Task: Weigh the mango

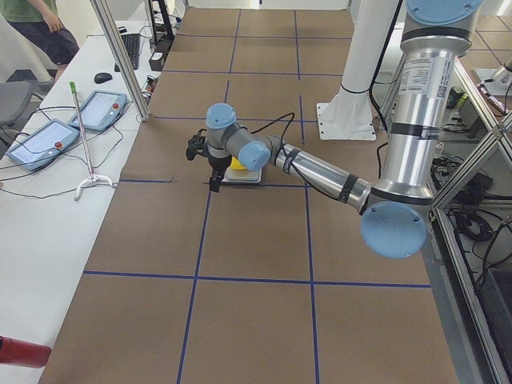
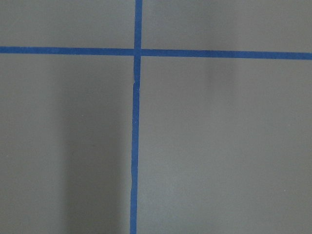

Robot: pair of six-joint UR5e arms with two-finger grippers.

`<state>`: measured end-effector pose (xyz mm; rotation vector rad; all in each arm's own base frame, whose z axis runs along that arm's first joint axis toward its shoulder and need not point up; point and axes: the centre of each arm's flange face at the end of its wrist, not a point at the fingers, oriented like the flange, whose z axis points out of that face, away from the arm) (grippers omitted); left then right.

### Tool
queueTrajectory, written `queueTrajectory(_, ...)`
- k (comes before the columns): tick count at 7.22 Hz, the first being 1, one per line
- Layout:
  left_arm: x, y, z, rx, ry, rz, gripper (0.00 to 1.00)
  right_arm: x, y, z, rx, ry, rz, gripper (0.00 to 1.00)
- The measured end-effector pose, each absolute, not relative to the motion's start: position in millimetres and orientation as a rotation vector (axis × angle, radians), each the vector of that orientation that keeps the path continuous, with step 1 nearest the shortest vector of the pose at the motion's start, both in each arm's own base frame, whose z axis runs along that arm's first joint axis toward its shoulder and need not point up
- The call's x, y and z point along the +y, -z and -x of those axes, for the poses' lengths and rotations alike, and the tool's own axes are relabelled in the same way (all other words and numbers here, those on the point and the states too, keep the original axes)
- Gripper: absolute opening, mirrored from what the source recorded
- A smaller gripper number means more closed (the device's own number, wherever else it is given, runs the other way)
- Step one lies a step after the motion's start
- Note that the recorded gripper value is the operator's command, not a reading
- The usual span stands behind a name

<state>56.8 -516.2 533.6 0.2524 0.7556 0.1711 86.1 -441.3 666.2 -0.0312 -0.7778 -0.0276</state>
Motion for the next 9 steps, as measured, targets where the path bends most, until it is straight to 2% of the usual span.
queueTrajectory(2, -510, -602, 22, 0.700, -0.194, -0.257, 1.00, -441, -666, -86, -0.778, 0.028, 0.031, 1.00)
queueTrajectory(4, -505, -636, 64, 0.676, -0.172, -0.247, 1.00, -441, -666, -86, -0.778, 0.028, 0.031, 1.00)
queueTrajectory(9, -516, -633, 89, 0.691, -0.078, -0.090, 1.00, -441, -666, -86, -0.778, 0.028, 0.031, 1.00)
